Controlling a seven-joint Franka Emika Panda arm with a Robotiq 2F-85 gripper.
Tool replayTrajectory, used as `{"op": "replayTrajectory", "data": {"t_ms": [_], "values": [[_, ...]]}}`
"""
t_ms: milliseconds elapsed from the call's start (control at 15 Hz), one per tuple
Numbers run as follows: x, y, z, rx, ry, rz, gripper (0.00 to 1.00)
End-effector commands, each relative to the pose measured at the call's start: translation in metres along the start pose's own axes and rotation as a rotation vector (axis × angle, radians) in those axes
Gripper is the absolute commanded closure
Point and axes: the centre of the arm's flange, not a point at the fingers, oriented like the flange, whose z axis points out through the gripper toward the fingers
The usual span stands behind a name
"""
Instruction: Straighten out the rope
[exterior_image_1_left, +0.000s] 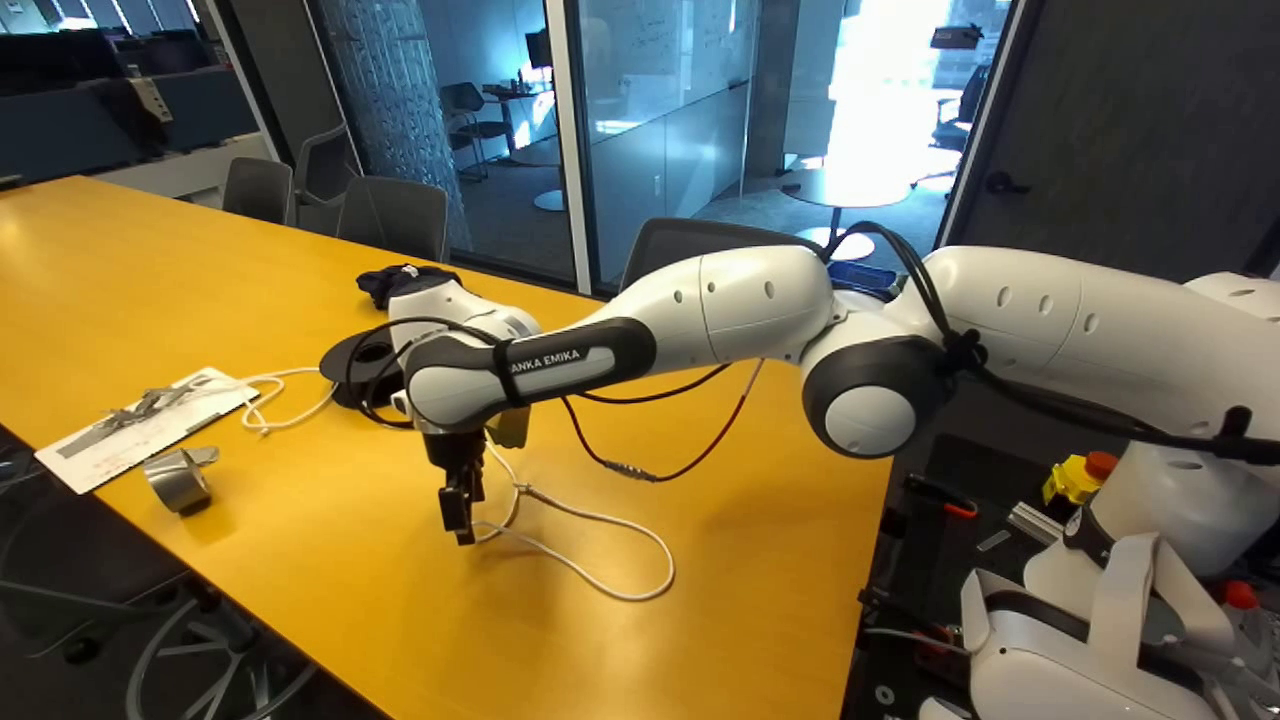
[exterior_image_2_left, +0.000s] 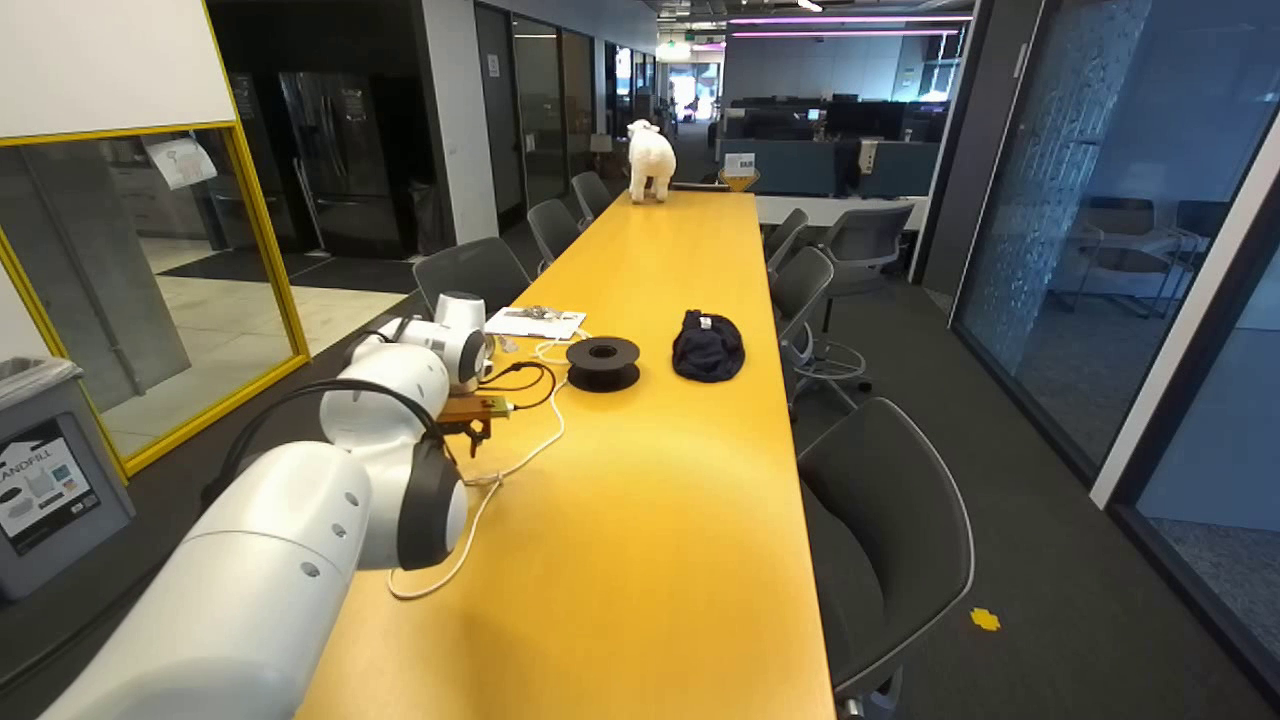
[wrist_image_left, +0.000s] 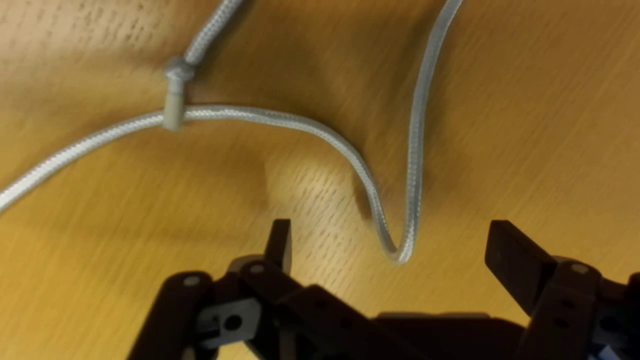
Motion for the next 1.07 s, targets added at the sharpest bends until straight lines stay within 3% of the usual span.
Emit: {"op": "replayTrajectory", "data": {"t_ms": [0,200,267,400,667,933,1000], "values": [[-0.07,-0.024,0.0,-0.021,0.013,-0.036,0.0],[-0.071,-0.022,0.005,-0.02,0.006,-0.041,0.0],[-0.071,-0.021,0.007,-0.018,0.005,-0.042,0.25],[-0.073,-0.02,0.009,-0.028,0.008,-0.026,0.34],[-0.071,-0.015,0.016,-0.146,0.102,0.037,0.67],[-0.061,-0.01,0.019,-0.311,0.177,0.076,0.95],[-0.059,-0.01,0.019,-0.351,0.191,0.076,0.96]]}}
